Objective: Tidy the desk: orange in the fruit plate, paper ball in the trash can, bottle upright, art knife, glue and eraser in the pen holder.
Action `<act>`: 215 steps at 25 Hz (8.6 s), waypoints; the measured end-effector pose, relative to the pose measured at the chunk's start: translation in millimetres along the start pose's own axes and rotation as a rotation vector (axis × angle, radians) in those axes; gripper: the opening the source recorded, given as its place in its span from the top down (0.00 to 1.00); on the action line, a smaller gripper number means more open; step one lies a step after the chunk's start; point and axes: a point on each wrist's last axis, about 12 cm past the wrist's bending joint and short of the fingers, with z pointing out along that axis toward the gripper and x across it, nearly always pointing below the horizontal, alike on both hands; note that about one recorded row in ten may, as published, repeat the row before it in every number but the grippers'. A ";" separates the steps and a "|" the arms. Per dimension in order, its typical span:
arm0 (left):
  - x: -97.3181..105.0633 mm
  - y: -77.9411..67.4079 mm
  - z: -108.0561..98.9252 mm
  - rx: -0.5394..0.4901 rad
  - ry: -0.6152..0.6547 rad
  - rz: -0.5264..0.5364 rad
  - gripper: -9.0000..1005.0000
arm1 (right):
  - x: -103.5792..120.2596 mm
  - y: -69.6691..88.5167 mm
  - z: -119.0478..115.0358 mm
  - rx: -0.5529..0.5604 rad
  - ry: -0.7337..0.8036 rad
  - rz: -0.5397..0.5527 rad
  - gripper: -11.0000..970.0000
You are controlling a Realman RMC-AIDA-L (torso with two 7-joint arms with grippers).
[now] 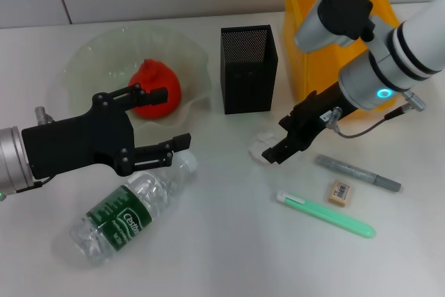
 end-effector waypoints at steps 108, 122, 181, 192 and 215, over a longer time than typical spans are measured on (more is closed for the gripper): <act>11.1 -11.5 -25.7 -0.067 -0.042 -0.009 0.20 | 56.7 -26.9 -89.9 0.491 -0.573 0.065 0.63; 12.9 -14.0 -25.5 -0.062 -0.043 -0.017 0.20 | 80.4 -42.0 -82.4 0.529 -0.551 0.154 0.63; 12.6 -14.8 -27.7 -0.062 -0.051 -0.017 0.20 | 142.8 6.4 -103.3 0.109 -0.830 0.098 0.33; 12.9 -15.6 -26.8 -0.059 -0.051 -0.016 0.20 | 141.8 10.8 -91.5 0.083 -0.774 0.033 0.33; -27.3 6.0 6.9 -0.076 0.181 -0.050 0.20 | 158.0 13.2 -61.5 0.050 -0.680 0.042 0.33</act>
